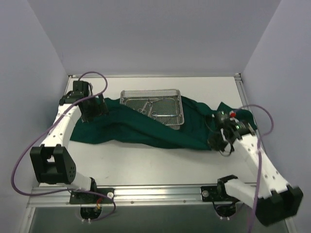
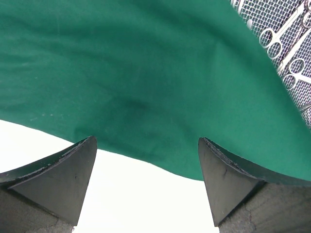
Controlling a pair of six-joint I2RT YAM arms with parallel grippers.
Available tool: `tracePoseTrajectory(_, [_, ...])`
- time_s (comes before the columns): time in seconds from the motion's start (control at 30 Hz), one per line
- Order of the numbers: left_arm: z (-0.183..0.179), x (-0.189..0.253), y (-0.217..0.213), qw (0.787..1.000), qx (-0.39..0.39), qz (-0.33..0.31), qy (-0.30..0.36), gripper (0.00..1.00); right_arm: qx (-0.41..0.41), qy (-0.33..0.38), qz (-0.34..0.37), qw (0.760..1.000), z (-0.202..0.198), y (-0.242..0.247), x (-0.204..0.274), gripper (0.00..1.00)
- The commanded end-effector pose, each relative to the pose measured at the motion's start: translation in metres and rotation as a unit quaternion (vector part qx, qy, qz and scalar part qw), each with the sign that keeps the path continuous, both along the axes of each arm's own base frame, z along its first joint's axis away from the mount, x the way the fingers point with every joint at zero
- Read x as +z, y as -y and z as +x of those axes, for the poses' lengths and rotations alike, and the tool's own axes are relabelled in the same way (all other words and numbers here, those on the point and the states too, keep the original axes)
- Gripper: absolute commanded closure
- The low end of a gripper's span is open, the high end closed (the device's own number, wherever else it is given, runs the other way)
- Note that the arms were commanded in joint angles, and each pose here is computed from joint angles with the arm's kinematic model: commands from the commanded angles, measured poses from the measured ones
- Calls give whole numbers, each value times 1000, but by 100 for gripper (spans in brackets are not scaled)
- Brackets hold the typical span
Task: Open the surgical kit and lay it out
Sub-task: Open the surgical kit at the center of the board.
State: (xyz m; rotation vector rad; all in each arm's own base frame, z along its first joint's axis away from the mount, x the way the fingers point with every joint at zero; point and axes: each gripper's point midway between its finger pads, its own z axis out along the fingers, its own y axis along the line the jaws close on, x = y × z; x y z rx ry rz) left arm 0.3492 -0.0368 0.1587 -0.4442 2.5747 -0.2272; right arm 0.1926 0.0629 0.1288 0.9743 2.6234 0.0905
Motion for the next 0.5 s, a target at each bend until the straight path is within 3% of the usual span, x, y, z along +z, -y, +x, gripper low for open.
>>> tracePoseTrajectory(0.0, [-10, 12, -7, 1000, 16, 8, 17, 6, -43, -59, 4, 997, -84, 18, -1, 100])
tracePoseTrajectory(0.13, [-23, 4, -14, 999, 30, 11, 9, 6, -17, -34, 112, 993, -114, -10, -6, 96])
tracePoseTrajectory(0.17, [-26, 3, -15, 999, 31, 12, 6, 6, -12, -16, 124, 992, -117, -11, -5, 88])
tracePoseTrajectory(0.2, [-29, 2, -15, 999, 31, 12, 2, 6, -3, -11, 125, 992, -118, -11, -4, 67])
tracePoseTrajectory(0.3, [-29, -2, -11, 1000, 22, -2, -11, 6, 32, 7, 108, 994, -113, -8, 2, 32])
tracePoseTrajectory(0.4, [-23, -8, -14, 999, 20, -11, -30, 6, 70, 57, 74, 993, -78, -5, 30, 18])
tracePoseTrajectory(0.47, [-20, -6, -16, 999, 20, 2, -45, 6, 100, 71, 38, 992, -44, -4, 45, 16])
